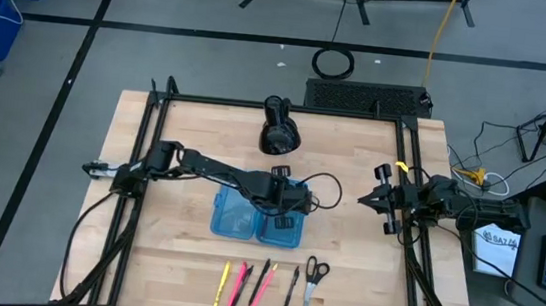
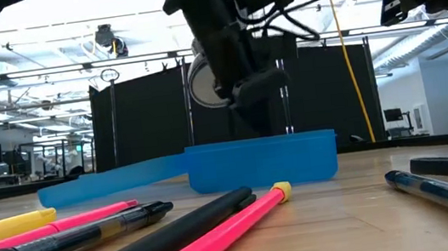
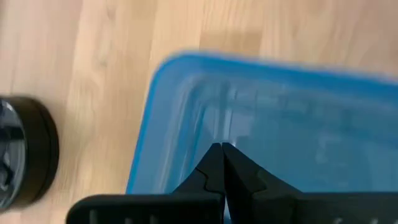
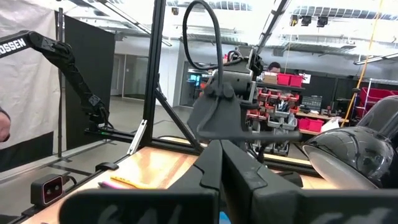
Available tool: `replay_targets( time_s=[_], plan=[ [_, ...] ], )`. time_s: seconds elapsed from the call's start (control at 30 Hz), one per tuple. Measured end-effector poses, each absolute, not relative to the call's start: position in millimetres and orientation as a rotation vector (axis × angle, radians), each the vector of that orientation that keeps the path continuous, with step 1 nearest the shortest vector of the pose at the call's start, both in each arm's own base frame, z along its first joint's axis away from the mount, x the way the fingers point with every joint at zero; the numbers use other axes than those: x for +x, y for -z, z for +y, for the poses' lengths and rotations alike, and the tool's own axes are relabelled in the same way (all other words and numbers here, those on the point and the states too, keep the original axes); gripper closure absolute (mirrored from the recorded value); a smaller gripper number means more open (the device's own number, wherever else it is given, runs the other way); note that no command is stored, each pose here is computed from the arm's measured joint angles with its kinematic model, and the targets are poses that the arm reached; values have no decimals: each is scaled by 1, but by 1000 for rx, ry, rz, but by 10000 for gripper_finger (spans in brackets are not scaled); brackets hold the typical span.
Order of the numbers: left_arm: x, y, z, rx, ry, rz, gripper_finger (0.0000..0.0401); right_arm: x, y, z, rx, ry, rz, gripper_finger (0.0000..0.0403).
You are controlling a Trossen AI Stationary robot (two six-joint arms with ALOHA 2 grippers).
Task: Pick & place school supplies into a supply box
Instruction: Put the black scissors into the blue supply box
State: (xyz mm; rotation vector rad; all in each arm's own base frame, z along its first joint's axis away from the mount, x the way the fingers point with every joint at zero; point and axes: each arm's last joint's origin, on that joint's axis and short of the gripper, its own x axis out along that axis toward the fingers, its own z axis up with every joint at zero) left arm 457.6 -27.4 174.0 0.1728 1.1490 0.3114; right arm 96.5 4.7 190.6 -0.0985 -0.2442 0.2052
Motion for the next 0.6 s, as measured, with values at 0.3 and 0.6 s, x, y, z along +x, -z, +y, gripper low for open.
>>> replay_targets(
  time_s=[0.3,0.6],
  plan=[
    [458,-172,-25,99,-400,1118,398,97,-189,5,-101,-205,-232,403],
    [456,-171,-27,71,-345,1147,393,97,-189,5,-94,-207,-231,403]
  ],
)
